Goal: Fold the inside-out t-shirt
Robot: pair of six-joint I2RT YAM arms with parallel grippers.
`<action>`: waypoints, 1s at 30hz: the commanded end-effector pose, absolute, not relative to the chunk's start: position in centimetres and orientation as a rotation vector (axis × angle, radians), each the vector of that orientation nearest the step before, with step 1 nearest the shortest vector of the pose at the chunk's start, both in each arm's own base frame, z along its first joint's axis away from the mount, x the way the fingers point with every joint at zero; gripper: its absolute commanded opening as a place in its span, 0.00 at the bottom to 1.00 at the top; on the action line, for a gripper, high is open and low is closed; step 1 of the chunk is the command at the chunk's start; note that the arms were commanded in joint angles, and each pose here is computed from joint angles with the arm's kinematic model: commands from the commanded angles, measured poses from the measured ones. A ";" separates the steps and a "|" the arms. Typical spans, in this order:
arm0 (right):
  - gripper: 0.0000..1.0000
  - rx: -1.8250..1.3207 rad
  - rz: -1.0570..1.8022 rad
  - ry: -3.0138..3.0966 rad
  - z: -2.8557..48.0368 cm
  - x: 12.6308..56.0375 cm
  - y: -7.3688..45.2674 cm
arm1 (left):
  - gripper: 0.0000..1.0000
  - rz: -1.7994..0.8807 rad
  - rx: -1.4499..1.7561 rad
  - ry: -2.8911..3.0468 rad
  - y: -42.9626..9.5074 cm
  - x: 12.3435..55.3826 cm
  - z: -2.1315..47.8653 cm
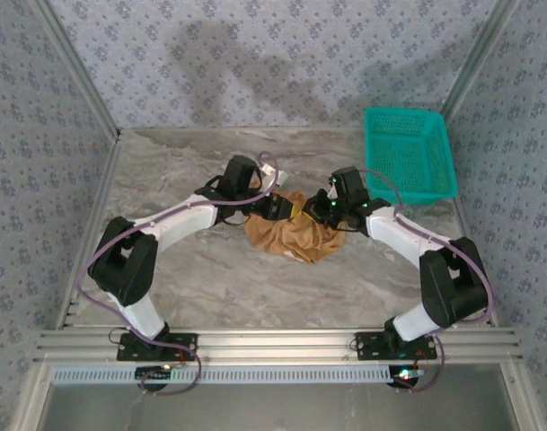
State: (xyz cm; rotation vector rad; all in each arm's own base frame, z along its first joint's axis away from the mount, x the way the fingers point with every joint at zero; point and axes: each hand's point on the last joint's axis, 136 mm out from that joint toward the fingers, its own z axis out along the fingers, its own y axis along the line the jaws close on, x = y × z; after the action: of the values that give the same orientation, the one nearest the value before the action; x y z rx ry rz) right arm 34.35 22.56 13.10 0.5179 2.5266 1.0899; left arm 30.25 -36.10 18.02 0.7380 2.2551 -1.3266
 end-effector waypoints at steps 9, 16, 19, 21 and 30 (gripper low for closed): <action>0.00 0.408 0.944 2.511 15.8 32.6 21.3 | 0.00 -1.364 0.707 2.180 -35.7 31.3 20.1; 0.00 0.429 0.651 2.625 10.1 29.9 17.7 | 0.00 -1.375 0.703 2.147 -35.4 31.5 21.8; 0.00 0.444 0.557 2.656 7.9 29.1 16.4 | 0.00 -1.381 0.706 2.131 -35.4 31.6 22.6; 0.00 0.440 0.528 2.668 7.3 28.8 16.2 | 0.00 -1.386 0.707 2.126 -35.5 31.6 22.8; 0.22 0.291 0.594 2.605 13.5 29.3 18.3 | 0.00 -1.428 0.680 2.148 -35.7 31.4 21.9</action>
State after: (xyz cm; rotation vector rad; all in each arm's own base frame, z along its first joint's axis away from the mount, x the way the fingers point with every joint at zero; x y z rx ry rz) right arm 29.37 18.64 10.57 0.3416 2.6394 0.6247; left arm 31.18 -35.48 19.45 0.6652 2.2291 -1.3867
